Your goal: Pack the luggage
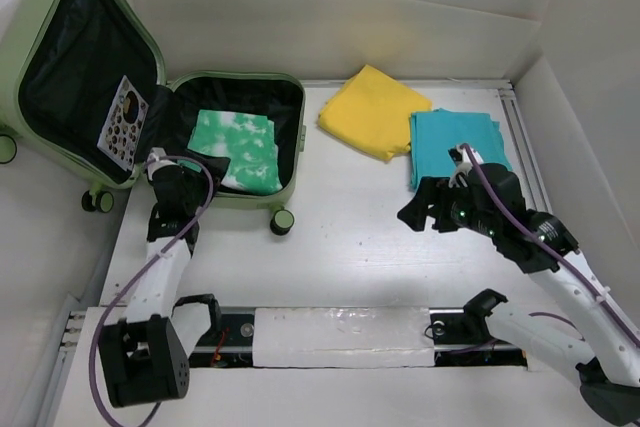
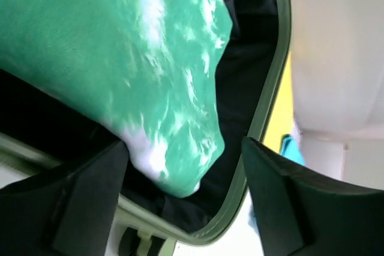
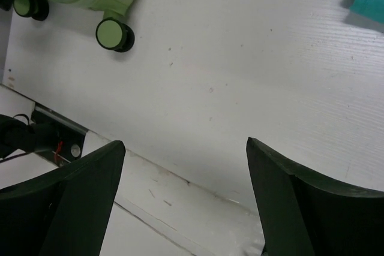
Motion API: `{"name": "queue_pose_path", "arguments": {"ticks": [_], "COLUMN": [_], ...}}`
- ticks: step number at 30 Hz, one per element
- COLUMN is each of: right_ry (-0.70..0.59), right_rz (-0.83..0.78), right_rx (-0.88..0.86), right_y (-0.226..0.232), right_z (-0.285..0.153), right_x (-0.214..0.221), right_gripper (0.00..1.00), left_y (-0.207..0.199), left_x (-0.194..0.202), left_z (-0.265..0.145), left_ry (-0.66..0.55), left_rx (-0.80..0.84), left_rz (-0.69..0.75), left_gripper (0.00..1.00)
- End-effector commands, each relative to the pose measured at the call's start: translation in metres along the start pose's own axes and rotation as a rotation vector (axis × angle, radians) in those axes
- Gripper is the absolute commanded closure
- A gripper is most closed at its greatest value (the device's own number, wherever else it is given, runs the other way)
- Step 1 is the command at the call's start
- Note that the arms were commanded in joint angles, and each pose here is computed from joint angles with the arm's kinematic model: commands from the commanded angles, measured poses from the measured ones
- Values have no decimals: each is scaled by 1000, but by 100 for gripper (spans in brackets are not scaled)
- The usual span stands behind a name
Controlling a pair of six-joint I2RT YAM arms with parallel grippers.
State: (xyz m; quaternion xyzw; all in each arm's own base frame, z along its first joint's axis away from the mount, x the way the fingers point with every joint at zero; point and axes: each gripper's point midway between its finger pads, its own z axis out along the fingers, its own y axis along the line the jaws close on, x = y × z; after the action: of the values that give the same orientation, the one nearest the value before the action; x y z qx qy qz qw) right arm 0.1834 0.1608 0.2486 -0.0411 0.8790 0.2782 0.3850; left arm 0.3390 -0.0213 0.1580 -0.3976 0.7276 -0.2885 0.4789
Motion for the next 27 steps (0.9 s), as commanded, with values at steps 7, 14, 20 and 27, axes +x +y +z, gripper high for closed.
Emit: {"name": "queue_pose_path", "arguments": {"ticks": [7, 14, 20, 27], "right_ry": [-107, -207, -261, -347], "right_rz": [-21, -18, -2, 25], "right_rx": [1, 25, 69, 106], "right_y": [2, 7, 6, 6], "right_z": [0, -15, -39, -87], "right_x": [-31, -71, -92, -104], "right_gripper": [11, 56, 86, 40], "left_y": [-111, -182, -248, -245], "left_x": [-58, -4, 169, 254], "left_z": [-64, -42, 17, 99], "left_ry": [-120, 51, 352, 430], "left_rx": [105, 248, 151, 36], "left_rz": [168, 186, 379, 118], "left_gripper": [13, 18, 17, 18]}}
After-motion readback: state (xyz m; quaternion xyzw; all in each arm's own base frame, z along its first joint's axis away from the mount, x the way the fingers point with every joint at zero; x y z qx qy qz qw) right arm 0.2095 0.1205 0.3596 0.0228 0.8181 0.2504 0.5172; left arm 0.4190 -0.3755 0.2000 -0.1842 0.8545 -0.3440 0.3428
